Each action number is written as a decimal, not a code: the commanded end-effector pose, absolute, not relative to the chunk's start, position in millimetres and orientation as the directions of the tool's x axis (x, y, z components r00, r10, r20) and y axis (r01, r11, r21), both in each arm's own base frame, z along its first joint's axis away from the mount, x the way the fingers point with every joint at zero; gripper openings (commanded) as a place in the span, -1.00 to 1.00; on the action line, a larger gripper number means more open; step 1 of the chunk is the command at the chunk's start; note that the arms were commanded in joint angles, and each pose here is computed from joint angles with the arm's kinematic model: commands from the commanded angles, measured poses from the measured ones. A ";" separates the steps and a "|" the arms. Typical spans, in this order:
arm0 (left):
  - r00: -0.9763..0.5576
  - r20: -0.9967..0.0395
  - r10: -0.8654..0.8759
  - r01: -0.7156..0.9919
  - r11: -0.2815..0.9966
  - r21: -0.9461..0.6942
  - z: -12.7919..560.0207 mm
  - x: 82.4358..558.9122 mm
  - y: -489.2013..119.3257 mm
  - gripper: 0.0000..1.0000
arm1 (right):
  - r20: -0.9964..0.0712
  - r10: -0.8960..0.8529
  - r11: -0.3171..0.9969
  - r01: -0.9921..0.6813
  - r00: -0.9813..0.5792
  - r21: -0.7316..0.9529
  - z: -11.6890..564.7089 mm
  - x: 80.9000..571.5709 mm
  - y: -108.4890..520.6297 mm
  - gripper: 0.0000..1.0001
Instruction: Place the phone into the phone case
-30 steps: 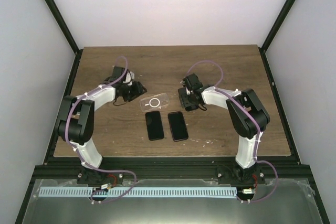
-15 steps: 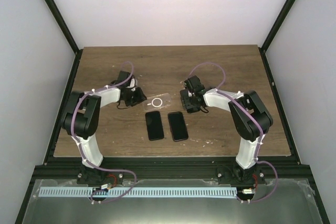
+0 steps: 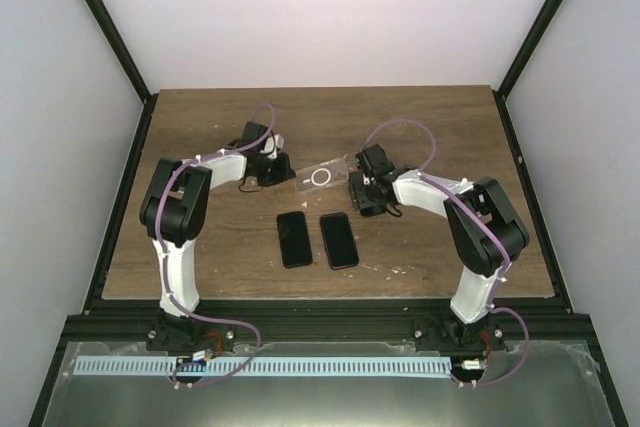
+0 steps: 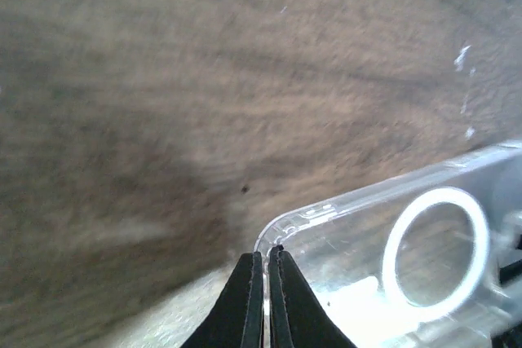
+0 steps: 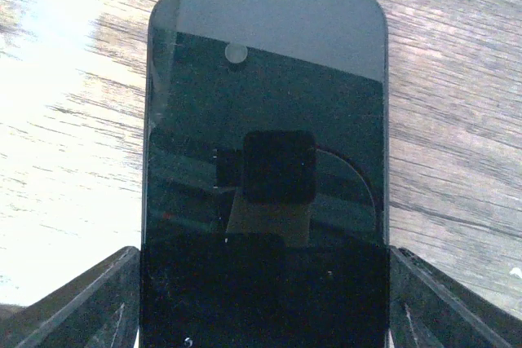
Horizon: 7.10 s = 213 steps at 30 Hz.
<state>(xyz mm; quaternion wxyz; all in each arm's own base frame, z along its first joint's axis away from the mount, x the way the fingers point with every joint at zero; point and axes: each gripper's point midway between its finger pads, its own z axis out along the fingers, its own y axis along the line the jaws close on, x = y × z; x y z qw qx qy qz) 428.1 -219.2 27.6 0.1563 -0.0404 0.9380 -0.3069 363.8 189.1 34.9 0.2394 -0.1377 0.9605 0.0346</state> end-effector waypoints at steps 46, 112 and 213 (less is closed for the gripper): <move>-0.831 -0.537 -0.147 0.185 0.837 -0.515 150.0 477.2 -194.3 0.16 | -0.808 -0.304 0.834 -0.551 -0.506 0.031 190.4 374.5 230.5 0.44; -0.962 -0.147 -0.231 -0.032 0.629 -0.777 48.7 452.1 -227.6 0.00 | -0.704 -0.703 0.276 -0.951 -0.104 -0.136 55.6 409.4 300.7 0.63; -0.957 -0.270 -0.103 0.107 0.741 -0.663 53.8 427.6 -258.6 -0.28 | -0.510 -0.032 0.820 -0.314 -0.860 0.478 45.6 317.0 264.3 -0.31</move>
